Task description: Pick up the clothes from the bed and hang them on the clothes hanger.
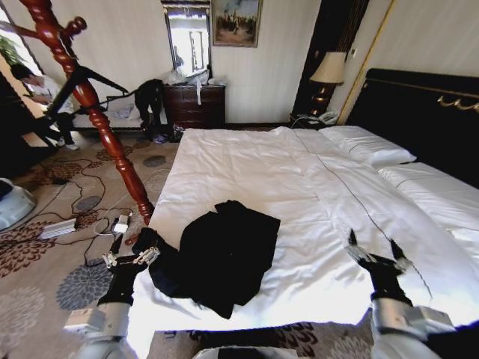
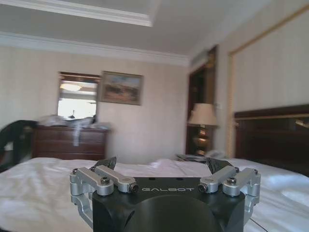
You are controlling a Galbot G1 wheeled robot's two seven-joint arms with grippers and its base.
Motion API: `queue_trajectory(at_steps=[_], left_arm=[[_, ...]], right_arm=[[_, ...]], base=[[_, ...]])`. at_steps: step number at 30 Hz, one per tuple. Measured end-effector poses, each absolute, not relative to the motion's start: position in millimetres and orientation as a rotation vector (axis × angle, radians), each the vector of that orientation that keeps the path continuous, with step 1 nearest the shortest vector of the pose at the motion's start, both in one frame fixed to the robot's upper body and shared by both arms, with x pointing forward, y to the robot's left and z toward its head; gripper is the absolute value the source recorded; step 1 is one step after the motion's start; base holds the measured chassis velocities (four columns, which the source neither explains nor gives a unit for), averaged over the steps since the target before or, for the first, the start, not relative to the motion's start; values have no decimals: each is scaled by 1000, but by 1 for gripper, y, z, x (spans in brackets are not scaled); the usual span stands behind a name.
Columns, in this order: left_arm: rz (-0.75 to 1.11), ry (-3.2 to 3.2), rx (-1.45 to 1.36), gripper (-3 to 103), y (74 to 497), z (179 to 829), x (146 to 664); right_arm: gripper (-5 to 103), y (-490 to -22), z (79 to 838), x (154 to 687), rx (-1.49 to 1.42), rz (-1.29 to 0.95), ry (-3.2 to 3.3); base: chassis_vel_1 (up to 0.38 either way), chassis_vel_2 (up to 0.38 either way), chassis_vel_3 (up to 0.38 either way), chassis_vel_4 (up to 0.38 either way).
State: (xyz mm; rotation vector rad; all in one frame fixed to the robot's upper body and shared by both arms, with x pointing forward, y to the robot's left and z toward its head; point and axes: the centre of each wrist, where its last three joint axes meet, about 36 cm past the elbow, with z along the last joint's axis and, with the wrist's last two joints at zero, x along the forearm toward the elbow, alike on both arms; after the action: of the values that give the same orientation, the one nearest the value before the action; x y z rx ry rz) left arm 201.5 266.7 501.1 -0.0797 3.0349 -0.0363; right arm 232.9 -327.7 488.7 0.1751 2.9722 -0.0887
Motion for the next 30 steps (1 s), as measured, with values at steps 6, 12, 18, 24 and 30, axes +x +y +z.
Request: queue_trajectory(at_steps=[6,12,18,24,30], left_arm=[[-34,2972,33,100,274,506,205],[-46,3038,-70,100,284,441,230],[-40,3071,-94,100,280,394,242],[7,3060,-95,100,280,399,233],[90,3051,-162,100,280,402,223]], right_arm=[[100,-327,476,247,102,-30,2976],[100,-337,459,254,146,-49,2995],[100,-349,437,264,137,-32,3019],[100,-316,451,264,-118,158,3071],[100,-282,478,264,-244,228,3296]], base=[[0,0,0,0],[0,0,0,0],[0,0,0,0],[0,0,0,0],[0,0,0,0]])
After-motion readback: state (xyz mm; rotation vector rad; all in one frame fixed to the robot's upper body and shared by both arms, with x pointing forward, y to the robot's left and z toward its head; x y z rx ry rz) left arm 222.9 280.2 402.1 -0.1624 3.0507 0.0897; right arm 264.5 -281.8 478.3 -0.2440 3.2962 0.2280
